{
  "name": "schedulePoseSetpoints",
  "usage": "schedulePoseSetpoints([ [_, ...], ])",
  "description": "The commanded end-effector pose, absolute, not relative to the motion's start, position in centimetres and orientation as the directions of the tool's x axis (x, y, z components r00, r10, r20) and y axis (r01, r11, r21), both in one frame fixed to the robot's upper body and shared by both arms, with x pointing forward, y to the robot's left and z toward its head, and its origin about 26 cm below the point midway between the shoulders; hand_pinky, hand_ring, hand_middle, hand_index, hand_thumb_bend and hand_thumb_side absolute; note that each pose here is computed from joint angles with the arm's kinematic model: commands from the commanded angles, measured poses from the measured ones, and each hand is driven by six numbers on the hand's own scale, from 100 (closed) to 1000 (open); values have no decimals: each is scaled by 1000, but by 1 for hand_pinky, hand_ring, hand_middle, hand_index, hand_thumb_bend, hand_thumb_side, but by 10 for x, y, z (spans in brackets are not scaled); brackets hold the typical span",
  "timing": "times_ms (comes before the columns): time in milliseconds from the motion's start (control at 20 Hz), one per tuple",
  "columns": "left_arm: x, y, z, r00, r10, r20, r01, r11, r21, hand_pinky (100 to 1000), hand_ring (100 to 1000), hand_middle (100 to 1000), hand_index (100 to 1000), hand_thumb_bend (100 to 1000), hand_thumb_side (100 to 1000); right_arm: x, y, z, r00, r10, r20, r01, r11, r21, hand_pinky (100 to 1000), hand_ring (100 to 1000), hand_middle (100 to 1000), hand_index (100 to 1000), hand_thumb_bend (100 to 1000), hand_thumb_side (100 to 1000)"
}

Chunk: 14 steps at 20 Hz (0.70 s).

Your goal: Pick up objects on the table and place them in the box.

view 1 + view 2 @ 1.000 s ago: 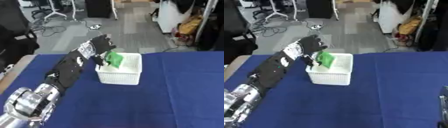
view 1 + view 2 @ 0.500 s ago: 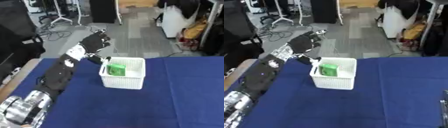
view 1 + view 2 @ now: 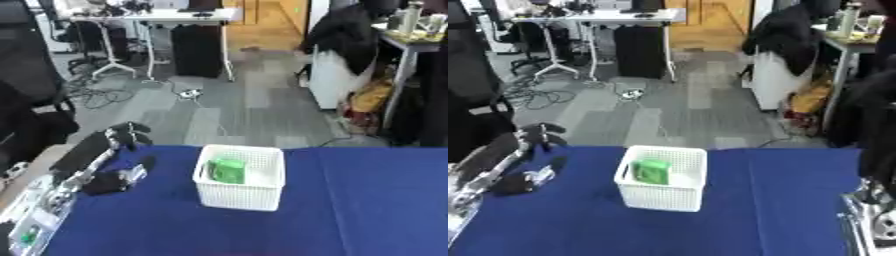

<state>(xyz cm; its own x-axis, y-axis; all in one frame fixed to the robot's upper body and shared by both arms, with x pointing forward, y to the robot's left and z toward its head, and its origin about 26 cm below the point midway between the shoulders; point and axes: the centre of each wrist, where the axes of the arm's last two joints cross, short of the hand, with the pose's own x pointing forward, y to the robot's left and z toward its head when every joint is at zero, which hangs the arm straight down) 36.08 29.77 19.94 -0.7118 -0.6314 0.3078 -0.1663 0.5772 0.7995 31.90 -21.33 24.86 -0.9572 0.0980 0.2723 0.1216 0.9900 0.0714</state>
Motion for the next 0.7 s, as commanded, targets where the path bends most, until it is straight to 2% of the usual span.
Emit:
schedulePoseSetpoints([
  [50,329,281,251,-843,-449,296,-144,719,680,333,522,613,689,173,1000,319,-218,251,-970,103,218,108,994,10,241,304,330,530,183,1000],
  [200,310,272,270,-899,-359,252,-141,781,608,338,527,622,684,173,1000,314,-214,255,-982,61,180,65,998,15,250,309,332,527,222,1000],
  [350,307,266,270,-920,-316,232,-108,773,625,323,524,621,684,170,1000,311,-210,259,-989,19,148,23,999,28,256,311,334,526,247,1000],
  [700,305,269,265,-913,-326,244,-82,735,673,310,519,617,682,165,1000,310,-199,260,-989,-42,141,-39,999,24,254,310,332,526,231,1000],
])
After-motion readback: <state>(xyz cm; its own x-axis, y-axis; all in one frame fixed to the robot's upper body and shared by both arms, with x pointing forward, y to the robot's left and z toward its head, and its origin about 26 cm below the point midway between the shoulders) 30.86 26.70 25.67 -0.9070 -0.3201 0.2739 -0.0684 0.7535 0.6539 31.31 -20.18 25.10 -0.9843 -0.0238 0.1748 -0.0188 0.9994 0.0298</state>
